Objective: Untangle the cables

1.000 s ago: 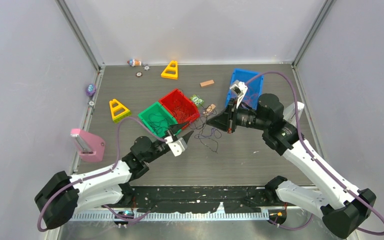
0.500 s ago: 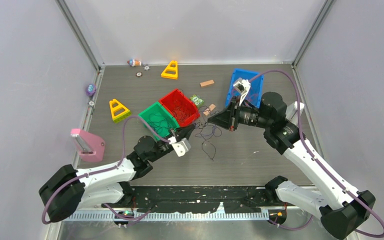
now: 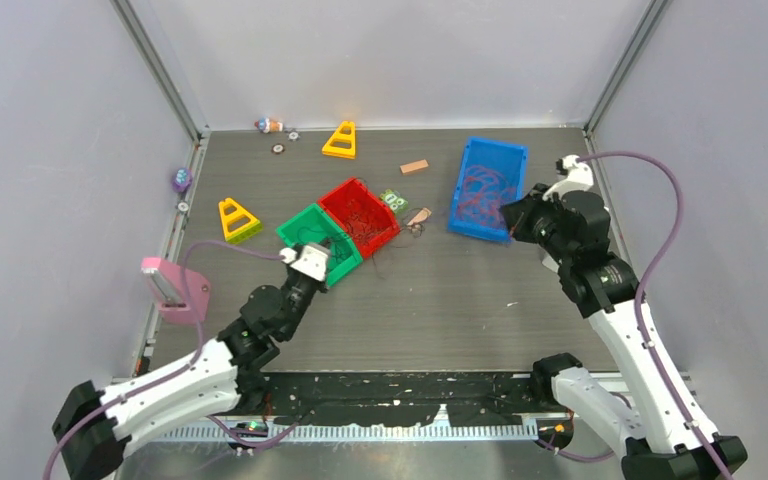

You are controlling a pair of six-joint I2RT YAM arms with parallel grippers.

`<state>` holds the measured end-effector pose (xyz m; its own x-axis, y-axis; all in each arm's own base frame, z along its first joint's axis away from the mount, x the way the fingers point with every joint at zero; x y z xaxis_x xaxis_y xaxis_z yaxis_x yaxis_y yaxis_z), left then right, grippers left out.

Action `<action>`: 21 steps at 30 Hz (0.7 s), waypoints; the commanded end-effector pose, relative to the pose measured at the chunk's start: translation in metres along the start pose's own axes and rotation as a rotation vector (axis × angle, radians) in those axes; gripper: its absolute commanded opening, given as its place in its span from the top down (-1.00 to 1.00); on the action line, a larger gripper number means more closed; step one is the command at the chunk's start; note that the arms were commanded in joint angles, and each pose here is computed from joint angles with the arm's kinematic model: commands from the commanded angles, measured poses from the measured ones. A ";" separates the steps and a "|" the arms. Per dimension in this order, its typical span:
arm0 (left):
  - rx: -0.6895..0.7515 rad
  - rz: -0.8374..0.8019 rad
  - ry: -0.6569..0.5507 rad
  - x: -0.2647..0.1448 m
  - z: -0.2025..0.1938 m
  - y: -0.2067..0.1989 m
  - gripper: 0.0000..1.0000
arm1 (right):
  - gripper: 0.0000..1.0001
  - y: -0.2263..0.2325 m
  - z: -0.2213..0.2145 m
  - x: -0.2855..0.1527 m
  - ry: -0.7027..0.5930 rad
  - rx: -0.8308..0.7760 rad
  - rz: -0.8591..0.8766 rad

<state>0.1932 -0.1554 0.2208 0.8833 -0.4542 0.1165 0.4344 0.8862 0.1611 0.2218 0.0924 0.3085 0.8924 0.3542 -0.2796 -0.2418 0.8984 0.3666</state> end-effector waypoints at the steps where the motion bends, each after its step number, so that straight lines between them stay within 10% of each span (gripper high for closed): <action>1: -0.144 0.354 0.107 -0.030 0.001 0.045 1.00 | 0.90 -0.064 -0.004 -0.020 -0.088 0.067 -0.543; 10: -0.279 0.614 0.037 -0.070 0.031 0.093 1.00 | 0.90 -0.096 -0.016 -0.056 -0.231 0.163 -0.856; 21: -0.216 0.501 0.034 -0.064 0.064 0.092 1.00 | 0.89 -0.076 -0.014 -0.045 -0.153 0.072 -0.620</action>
<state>0.1668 -0.0525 0.2679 0.9963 0.0424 0.0744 -0.0323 0.9907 -0.1322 0.1897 0.0048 0.2701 0.8622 -0.3469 -0.3692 0.4457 0.8658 0.2274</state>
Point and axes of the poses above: each gripper's point midway between its finger pads, its own x axis out along the fingers, its own y axis along the line the jaws close on, z = x × y, the point moved 7 cm from there along -x, back along the fingers, and after that the axes turned 5 degrees about -x, right-handed, at the moved point
